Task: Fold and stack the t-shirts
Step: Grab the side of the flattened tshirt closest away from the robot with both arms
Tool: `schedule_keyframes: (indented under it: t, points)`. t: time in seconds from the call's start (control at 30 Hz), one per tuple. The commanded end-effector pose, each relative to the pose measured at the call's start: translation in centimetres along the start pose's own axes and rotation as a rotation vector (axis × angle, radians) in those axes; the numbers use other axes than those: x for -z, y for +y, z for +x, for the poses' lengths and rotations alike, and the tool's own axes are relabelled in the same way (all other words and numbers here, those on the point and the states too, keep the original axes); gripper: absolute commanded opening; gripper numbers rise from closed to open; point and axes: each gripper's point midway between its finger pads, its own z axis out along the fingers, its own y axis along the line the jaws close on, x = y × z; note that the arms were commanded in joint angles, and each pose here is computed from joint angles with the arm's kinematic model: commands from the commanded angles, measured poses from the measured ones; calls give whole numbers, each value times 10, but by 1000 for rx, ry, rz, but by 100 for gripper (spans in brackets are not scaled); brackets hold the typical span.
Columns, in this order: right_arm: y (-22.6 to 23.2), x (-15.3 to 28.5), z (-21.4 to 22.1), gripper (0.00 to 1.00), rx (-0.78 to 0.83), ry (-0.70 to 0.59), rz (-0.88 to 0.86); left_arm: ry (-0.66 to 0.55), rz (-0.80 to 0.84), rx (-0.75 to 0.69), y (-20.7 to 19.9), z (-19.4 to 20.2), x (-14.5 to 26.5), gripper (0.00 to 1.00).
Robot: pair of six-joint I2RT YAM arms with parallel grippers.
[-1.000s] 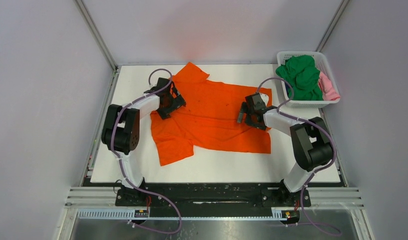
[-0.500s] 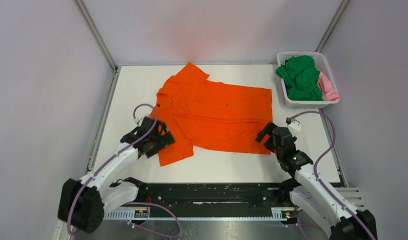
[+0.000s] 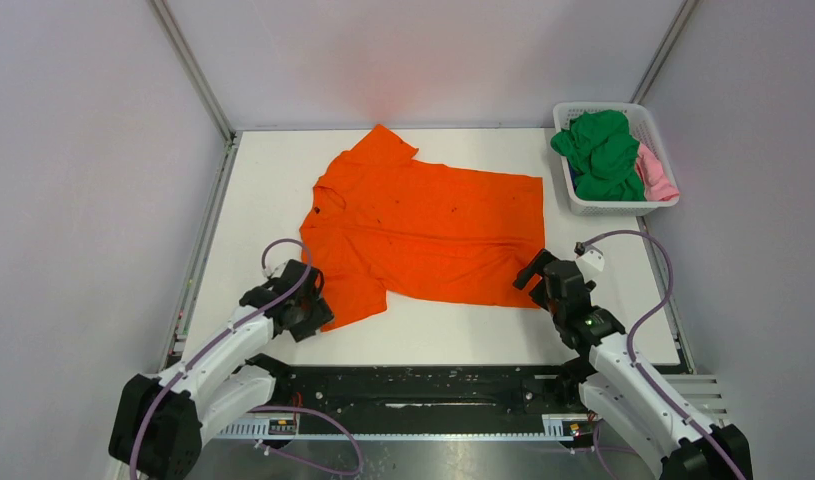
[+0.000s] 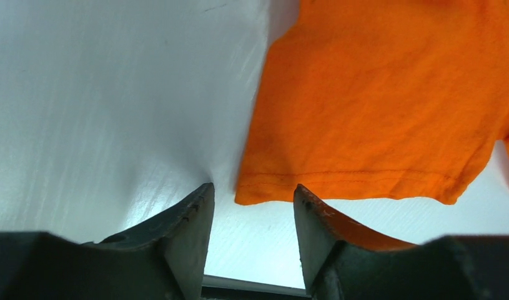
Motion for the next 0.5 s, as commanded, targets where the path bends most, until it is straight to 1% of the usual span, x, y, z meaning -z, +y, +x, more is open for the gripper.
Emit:
schedule_keyframes:
  t: [0.0,0.07,0.3,0.37,0.43,0.47]
  points:
    - [7,-1,-13,99,-11,-25,11,-3,1,1,-11,-5,-5,47]
    - [6,-2,-13,100,-10,-25,21,2,0,-16,-14,-5,-5,44]
    - [5,-1,-17,100,-13,-45,26,4,-18,-45,-21,-5,-9,42]
    - [3,-1,-17,99,-15,-51,27,-8,-42,-54,-21,-10,-10,34]
    - [3,-1,-18,99,-16,-58,27,-23,-65,-59,-20,-14,-12,29]
    - [3,0,-18,100,-16,-60,26,-24,-68,-62,-22,-16,-13,24]
